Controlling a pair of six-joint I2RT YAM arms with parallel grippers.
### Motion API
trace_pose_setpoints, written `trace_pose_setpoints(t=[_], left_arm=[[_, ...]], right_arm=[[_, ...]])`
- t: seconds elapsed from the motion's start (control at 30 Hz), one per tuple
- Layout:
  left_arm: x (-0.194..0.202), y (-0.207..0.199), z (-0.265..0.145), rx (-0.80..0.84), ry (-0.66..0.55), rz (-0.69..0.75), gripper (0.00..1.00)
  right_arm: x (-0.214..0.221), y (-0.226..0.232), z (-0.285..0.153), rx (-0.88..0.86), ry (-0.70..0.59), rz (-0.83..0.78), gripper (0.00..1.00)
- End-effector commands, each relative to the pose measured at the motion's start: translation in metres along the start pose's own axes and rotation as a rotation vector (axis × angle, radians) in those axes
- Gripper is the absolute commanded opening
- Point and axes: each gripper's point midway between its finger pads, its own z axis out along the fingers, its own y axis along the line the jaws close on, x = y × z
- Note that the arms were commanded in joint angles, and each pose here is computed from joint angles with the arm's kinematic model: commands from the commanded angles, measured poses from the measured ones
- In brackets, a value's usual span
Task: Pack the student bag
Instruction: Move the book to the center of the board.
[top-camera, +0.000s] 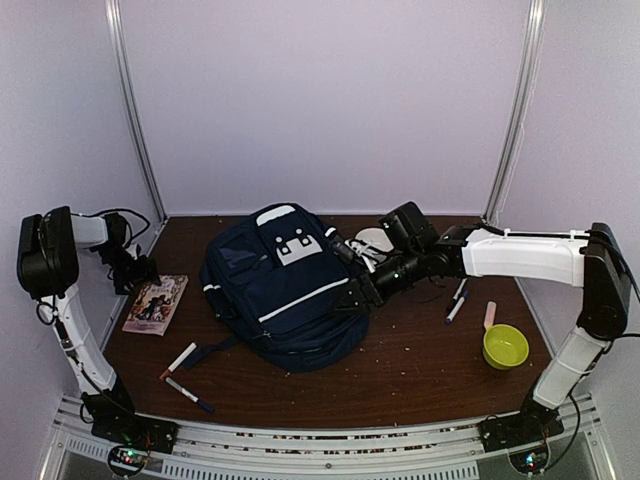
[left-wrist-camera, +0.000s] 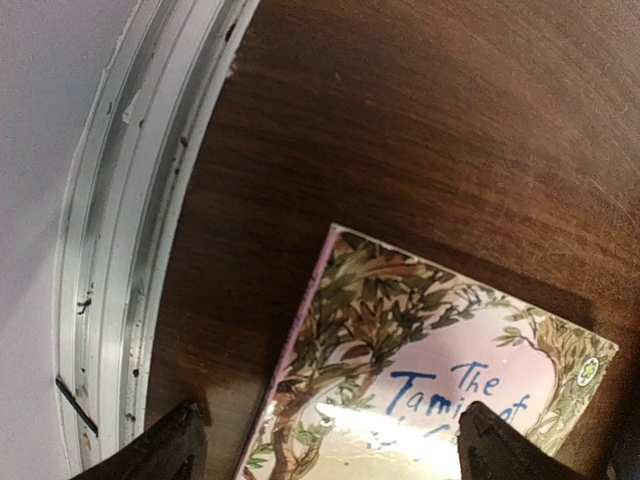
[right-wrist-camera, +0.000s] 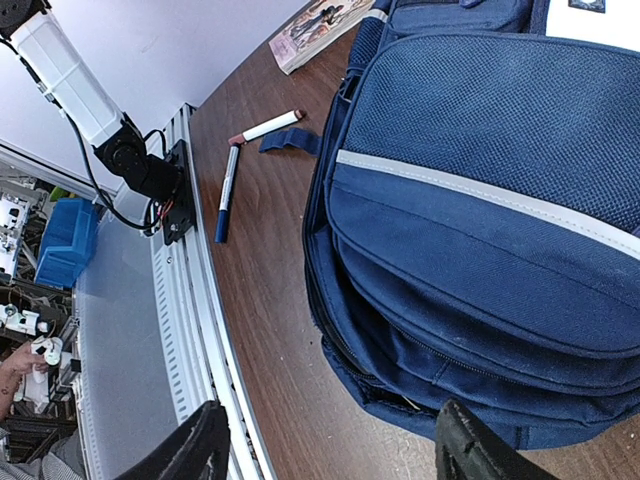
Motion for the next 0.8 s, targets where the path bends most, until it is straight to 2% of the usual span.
trace_pose_setpoints(t=[0.0,0.23,0.33,0.5,0.77], left_arm=[[-0.001,-0.004,-0.001,0.040,-0.002,0.015,0.89],[0.024,-0.015,0.000,0.107,0.068,-0.015,0.85],[0.043,-0.031,0.001,0.180,0.124,-0.033,0.81],[0.082,-0.061,0.002,0.219,0.211,0.019,0.79],[0.137,-0.101,-0.017,0.278,0.219,0.042,0.79]], right_arm=[[-0.003,0.003,-0.001,-0.007,-0.009,-0.017,0.70],[-0.003,-0.001,0.004,-0.008,0.006,0.001,0.70],[-0.004,-0.003,0.010,-0.006,0.021,0.014,0.70],[-0.007,-0.002,0.017,-0.004,0.040,0.007,0.70],[-0.005,0.002,0.027,0.006,0.065,-0.012,0.69]])
